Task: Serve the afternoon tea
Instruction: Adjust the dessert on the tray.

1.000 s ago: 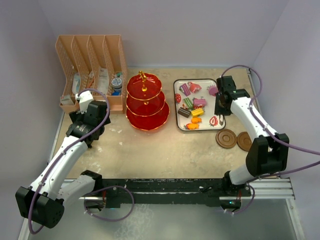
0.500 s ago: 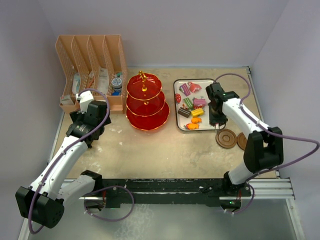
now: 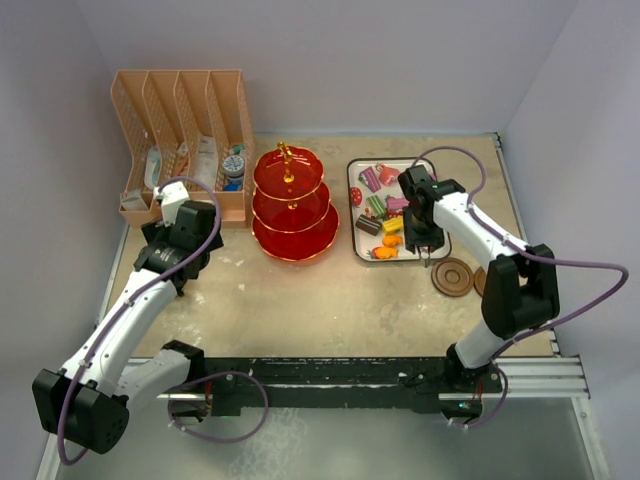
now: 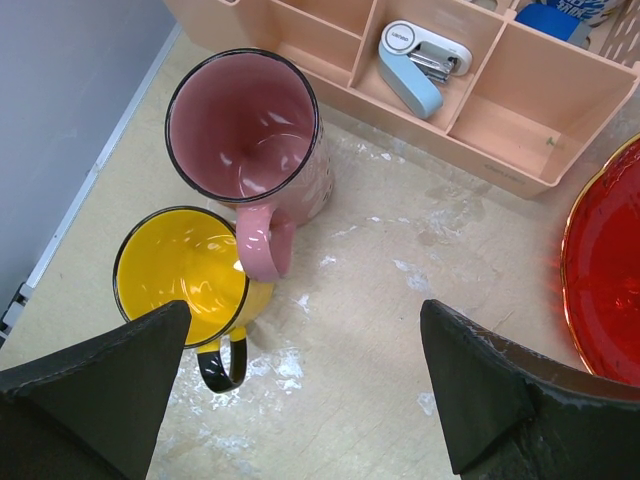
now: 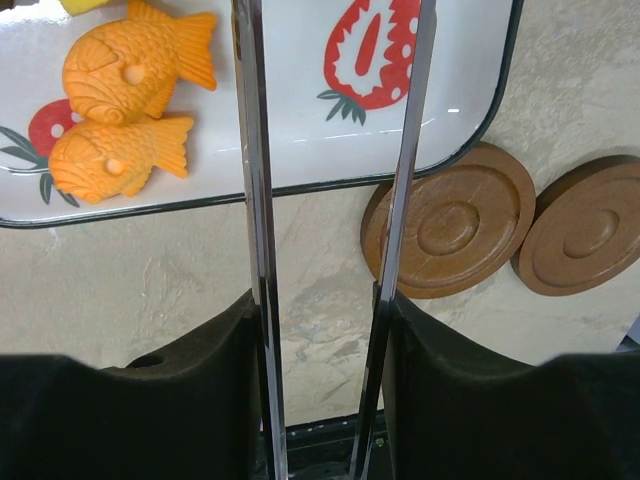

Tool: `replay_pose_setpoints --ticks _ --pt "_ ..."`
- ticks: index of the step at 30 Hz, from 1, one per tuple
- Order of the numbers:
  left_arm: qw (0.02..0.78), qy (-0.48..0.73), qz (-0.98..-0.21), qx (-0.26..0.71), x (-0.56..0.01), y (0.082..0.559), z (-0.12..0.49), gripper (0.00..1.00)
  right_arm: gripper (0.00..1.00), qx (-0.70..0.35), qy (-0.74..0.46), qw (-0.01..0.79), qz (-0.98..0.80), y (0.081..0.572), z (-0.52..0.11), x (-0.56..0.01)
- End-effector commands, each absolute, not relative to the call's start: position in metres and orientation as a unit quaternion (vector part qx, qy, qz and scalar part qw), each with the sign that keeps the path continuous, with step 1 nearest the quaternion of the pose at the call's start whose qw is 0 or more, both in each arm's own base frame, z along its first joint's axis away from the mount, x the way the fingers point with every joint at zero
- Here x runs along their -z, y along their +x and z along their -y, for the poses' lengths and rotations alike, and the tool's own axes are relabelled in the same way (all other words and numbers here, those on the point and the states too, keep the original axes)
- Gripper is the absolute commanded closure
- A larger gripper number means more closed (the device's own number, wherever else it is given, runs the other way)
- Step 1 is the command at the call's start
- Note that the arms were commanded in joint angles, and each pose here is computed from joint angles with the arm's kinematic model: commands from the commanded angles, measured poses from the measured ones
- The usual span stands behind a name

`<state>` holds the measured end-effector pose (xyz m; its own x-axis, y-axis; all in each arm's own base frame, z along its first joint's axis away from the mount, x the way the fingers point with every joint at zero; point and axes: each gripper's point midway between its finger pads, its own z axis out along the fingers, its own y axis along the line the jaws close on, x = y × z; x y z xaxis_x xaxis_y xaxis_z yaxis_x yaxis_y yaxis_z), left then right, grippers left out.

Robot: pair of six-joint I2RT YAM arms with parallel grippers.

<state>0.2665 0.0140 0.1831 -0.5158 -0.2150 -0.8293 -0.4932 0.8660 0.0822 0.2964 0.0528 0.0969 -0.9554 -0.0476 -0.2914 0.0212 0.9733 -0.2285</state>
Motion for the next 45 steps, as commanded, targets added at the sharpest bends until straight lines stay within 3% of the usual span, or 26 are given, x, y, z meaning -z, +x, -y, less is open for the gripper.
replay_pose_setpoints --ticks 1,7,12,18,33,41,45 --pt "0.457 -0.203 -0.853 -0.152 -0.187 0.272 -0.012 0.05 0.53 0.078 -0.014 0.173 -0.982 0.300 -0.065 -0.116" --pt "0.455 -0.202 -0.853 -0.153 -0.187 0.273 -0.012 0.06 0.53 0.020 -0.016 0.192 -0.981 0.300 -0.083 -0.128" --pt "0.454 -0.202 -0.854 -0.154 -0.185 0.272 -0.012 0.06 0.71 0.044 -0.007 0.216 -0.975 0.304 -0.073 -0.141" --pt "0.452 -0.201 -0.855 -0.157 -0.185 0.272 -0.012 0.06 0.79 0.098 0.003 0.205 -0.974 0.300 -0.054 -0.139" --pt "0.445 -0.199 -0.858 -0.161 -0.181 0.273 -0.012 0.06 0.75 0.218 0.012 0.216 -0.952 0.314 -0.017 -0.153" --pt "0.443 -0.197 -0.860 -0.160 -0.180 0.274 -0.011 0.06 0.73 0.223 -0.010 0.186 -0.957 0.317 -0.024 -0.137" --pt "0.444 -0.197 -0.859 -0.161 -0.180 0.274 -0.012 0.06 0.67 0.207 -0.017 0.181 -0.961 0.319 -0.032 -0.134"
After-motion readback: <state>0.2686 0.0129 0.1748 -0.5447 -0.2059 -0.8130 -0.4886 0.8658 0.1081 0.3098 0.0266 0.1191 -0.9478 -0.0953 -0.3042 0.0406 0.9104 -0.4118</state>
